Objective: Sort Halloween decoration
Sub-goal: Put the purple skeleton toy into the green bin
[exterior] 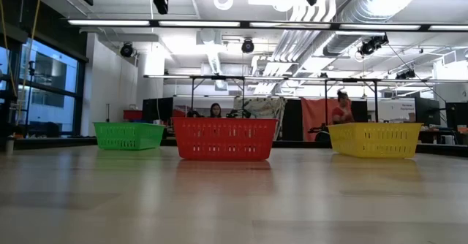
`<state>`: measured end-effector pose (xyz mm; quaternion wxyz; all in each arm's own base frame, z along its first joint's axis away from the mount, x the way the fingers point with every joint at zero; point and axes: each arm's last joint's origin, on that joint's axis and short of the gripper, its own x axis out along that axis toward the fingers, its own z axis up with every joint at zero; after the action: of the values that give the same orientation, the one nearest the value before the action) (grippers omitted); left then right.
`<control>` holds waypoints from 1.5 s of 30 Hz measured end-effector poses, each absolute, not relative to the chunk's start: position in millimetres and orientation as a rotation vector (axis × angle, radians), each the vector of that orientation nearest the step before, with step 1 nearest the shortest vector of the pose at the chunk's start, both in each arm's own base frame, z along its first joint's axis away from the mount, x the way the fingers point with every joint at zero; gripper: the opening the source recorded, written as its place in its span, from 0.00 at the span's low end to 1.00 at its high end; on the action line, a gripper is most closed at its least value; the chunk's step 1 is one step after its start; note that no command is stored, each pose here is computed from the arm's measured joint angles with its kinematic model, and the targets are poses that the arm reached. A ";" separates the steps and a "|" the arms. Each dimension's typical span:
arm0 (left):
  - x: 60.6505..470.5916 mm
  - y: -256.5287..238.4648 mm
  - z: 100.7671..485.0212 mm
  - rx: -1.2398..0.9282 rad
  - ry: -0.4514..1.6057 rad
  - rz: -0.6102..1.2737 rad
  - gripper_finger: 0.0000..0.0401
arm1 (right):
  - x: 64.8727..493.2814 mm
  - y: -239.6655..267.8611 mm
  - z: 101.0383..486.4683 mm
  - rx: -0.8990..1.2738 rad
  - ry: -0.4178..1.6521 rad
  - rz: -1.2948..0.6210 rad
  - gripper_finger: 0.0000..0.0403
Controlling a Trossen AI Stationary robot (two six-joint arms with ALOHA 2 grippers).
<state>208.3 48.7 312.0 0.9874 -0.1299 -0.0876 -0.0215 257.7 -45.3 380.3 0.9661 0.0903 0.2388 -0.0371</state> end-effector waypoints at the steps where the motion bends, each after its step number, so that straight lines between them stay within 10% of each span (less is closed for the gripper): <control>1: 208.3 49.0 312.1 -0.262 -0.178 -0.033 0.35 | 257.6 -45.3 380.4 0.183 0.483 -0.075 0.55; 12: 211.0 46.0 314.8 -0.270 -0.111 -0.026 0.35 | 257.5 -45.3 380.3 0.210 0.483 -0.082 0.55; 23: 183.0 -27.3 331.2 -0.179 0.712 -0.298 0.35 | 257.5 -45.3 380.3 0.210 0.483 -0.082 0.55; 45: 95.0 -140.5 175.8 -0.042 1.337 -0.441 0.35 | 255.7 -45.2 377.1 0.239 0.520 -0.098 0.55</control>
<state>95.0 -140.5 175.8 0.7621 -0.0195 0.6146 -0.2026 255.7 -45.2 377.1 0.9582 0.1180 0.2562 -0.0484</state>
